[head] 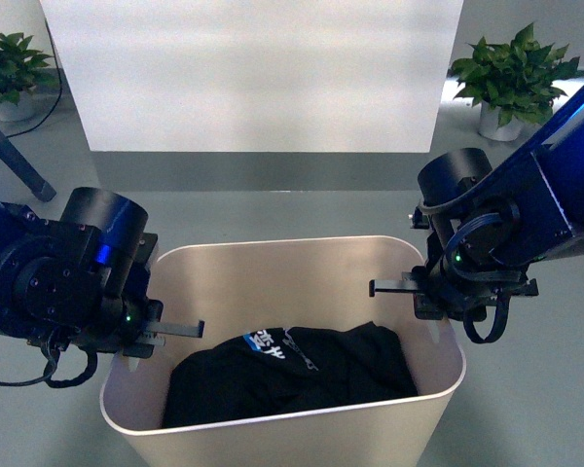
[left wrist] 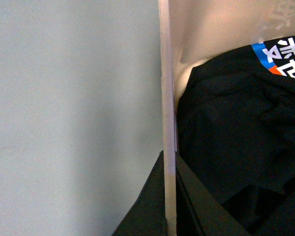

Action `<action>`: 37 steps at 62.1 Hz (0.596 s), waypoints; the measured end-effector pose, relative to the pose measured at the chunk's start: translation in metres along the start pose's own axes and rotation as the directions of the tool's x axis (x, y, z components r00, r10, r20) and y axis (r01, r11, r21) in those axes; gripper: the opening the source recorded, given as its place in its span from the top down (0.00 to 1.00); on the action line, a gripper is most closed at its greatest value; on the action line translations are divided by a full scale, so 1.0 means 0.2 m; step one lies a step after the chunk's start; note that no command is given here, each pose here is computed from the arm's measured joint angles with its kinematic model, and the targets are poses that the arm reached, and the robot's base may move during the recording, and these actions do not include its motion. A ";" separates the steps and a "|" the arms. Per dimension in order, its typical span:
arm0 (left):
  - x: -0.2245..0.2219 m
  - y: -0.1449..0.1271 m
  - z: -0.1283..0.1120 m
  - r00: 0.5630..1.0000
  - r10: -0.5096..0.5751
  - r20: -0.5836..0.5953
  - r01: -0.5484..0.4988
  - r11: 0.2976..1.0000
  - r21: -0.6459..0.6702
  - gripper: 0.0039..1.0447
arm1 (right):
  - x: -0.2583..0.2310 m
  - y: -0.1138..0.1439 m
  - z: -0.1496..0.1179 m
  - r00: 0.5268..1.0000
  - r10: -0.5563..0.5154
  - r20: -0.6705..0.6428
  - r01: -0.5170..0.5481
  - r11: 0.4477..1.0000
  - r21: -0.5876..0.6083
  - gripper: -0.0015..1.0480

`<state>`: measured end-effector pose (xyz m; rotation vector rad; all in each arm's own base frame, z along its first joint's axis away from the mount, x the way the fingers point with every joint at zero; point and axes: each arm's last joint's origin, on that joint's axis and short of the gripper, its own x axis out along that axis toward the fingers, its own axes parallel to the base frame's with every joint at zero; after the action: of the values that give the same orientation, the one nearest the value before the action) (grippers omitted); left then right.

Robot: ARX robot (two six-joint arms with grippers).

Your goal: Move hamper under clothes hanger

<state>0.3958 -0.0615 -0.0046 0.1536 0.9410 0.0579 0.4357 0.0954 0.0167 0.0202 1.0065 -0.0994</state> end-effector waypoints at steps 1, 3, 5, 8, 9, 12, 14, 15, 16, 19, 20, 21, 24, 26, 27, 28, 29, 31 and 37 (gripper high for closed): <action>0.00 0.00 0.00 1.000 0.006 0.002 -0.006 1.000 0.001 0.96 | 0.00 0.00 0.00 1.000 -0.007 0.002 0.007 1.000 0.000 0.97; 0.00 -0.01 0.00 1.000 -0.006 0.004 0.006 1.000 0.004 0.96 | 0.01 0.00 0.00 1.000 -0.002 0.007 0.002 1.000 0.000 0.97; 0.00 -0.01 0.00 1.000 -0.009 0.005 0.009 1.000 0.007 0.95 | 0.01 0.00 0.00 1.000 -0.003 0.009 0.003 1.000 -0.001 0.97; 0.00 -0.01 0.01 1.000 -0.014 0.004 0.014 1.000 0.020 0.85 | 0.01 0.00 0.00 1.000 -0.009 0.012 0.009 1.000 -0.001 0.95; 0.00 -0.01 0.00 1.000 -0.016 0.004 0.016 1.000 0.023 0.82 | 0.01 0.00 0.00 1.000 -0.012 0.013 0.012 1.000 0.002 0.91; 0.00 -0.01 0.01 1.000 -0.016 0.005 0.016 0.999 0.032 0.71 | 0.01 -0.01 0.00 0.999 -0.030 0.020 0.029 0.999 0.019 0.81; -0.01 -0.01 0.02 1.000 -0.015 0.010 0.015 0.999 0.033 0.66 | 0.00 -0.02 0.01 0.999 -0.036 0.025 0.036 0.999 0.026 0.76; -0.02 -0.01 0.03 1.000 -0.014 0.011 0.014 0.999 0.032 0.64 | 0.00 -0.02 0.01 0.999 -0.038 0.026 0.037 0.999 0.028 0.74; -0.02 -0.01 0.03 1.000 -0.014 0.012 0.013 0.999 0.032 0.63 | 0.00 -0.02 0.02 0.999 -0.039 0.028 0.039 0.999 0.029 0.73; -0.05 0.00 0.06 1.000 -0.013 0.020 0.012 0.999 0.031 0.56 | -0.02 -0.03 0.03 0.999 -0.041 0.034 0.040 0.999 0.037 0.66; -0.07 0.00 0.07 1.000 -0.014 0.027 0.013 0.999 0.030 0.54 | -0.03 -0.04 0.04 0.998 -0.042 0.036 0.041 0.998 0.039 0.64; -0.08 0.00 0.08 0.999 -0.014 0.032 0.013 1.000 0.029 0.52 | -0.03 -0.04 0.04 0.998 -0.042 0.038 0.041 0.998 0.041 0.62; -0.13 0.01 0.13 0.998 -0.019 0.057 0.017 1.000 0.024 0.46 | -0.07 -0.05 0.07 0.998 -0.043 0.049 0.041 0.998 0.048 0.56; -0.17 0.02 0.16 0.997 -0.019 0.074 0.018 1.000 0.021 0.42 | -0.09 -0.06 0.08 0.997 -0.045 0.055 0.042 0.998 0.051 0.52; -0.19 0.02 0.18 0.996 -0.020 0.082 0.018 1.000 0.021 0.40 | -0.11 -0.06 0.09 0.997 -0.047 0.062 0.044 0.998 0.054 0.51; -0.22 0.02 0.21 0.995 -0.020 0.097 0.018 1.000 0.018 0.37 | -0.13 -0.07 0.12 0.996 -0.049 0.072 0.044 0.997 0.058 0.47; -0.24 0.03 0.23 0.994 -0.019 0.105 0.018 1.000 0.017 0.35 | -0.15 -0.08 0.13 0.996 -0.049 0.078 0.044 0.997 0.061 0.46; -0.31 0.04 0.27 0.991 -0.018 0.132 0.017 1.000 0.012 0.30 | -0.20 -0.09 0.16 0.994 -0.052 0.097 0.045 0.997 0.068 0.41; -0.48 0.06 0.39 0.978 -0.019 0.207 0.019 1.000 0.002 0.16 | -0.37 -0.12 0.27 0.985 -0.063 0.162 0.049 0.995 0.086 0.27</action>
<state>0.4033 -0.0684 0.1195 0.1474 0.7348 0.0236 0.4400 0.0742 0.1085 0.0578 0.8374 -0.1909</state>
